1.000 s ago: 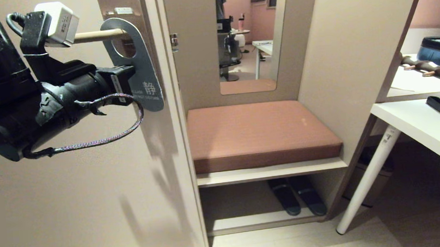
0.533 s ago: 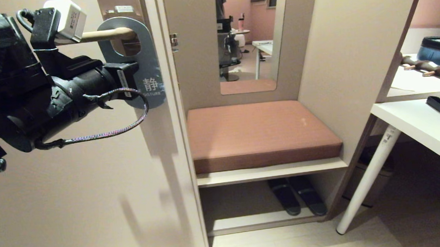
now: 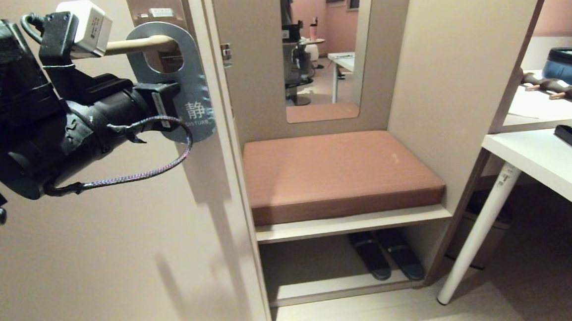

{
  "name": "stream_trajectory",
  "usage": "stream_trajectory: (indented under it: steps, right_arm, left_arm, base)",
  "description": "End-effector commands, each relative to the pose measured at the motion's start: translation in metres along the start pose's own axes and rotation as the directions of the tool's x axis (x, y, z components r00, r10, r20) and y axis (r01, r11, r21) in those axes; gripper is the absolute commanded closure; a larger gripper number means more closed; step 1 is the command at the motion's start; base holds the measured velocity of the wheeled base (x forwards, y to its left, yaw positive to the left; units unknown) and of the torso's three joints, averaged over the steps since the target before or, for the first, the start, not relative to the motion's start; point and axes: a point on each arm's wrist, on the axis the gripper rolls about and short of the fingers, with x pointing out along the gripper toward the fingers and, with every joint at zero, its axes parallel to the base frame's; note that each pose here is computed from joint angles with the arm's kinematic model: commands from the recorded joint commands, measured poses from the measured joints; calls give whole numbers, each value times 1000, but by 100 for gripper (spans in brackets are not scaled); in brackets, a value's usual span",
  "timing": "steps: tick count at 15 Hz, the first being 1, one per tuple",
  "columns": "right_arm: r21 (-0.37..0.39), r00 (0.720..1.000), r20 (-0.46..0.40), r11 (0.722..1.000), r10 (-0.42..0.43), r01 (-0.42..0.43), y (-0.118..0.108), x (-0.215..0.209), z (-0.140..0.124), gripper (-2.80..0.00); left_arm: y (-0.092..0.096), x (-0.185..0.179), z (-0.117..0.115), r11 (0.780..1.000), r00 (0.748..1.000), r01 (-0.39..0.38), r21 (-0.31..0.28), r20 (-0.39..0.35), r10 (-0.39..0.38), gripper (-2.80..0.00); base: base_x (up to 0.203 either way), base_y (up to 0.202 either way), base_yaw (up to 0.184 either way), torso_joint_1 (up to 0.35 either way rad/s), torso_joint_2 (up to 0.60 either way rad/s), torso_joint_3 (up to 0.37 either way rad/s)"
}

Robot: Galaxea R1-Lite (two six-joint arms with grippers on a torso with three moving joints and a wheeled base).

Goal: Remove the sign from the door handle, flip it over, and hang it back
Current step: Hang the sign back with the other side facing out, then take down the sign

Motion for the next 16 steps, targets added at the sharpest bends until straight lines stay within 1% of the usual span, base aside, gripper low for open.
stream_trajectory:
  steps: [1,4,8,9,10,12,13,16]
  right_arm:
    - [0,1000,-1,1000,0,0,0,0,0,0]
    - [0,1000,-1,1000,0,0,0,0,0,0]
    - [0,1000,-1,1000,0,0,0,0,0,0]
    - [0,1000,-1,1000,0,0,0,0,0,0]
    - [0,1000,-1,1000,-1,1,0,0,0,0]
    - [0,1000,-1,1000,-1,1,0,0,0,0]
    - [0,1000,-1,1000,-1,1,0,0,0,0]
    - [0,1000,-1,1000,0,0,0,0,0,0]
  left_arm:
    - [2,-12,6,1000,1000,-5,-1,22,5,0]
    - [6,-32,0,1000,1000,-13,2,3,13,0]
    - [18,-81,-17,999,999,-49,9,-23,49,0]
    - [23,-95,-23,997,997,-72,13,-30,72,0]
    - [31,-107,-30,993,992,-117,24,-42,118,0]
    - [45,-127,-43,975,975,-211,65,-63,215,0]
    - [49,-135,-44,968,968,-241,74,-55,245,0]
    - [50,-158,-48,957,959,-280,78,-27,282,0]
  base:
    - [0,0,0,0,0,0]
    - [0,0,0,0,0,0]
    - [0,0,0,0,0,0]
    - [0,0,0,0,0,0]
    - [0,0,0,0,0,0]
    - [0,0,0,0,0,0]
    - [0,0,0,0,0,0]
    - [0,0,0,0,0,0]
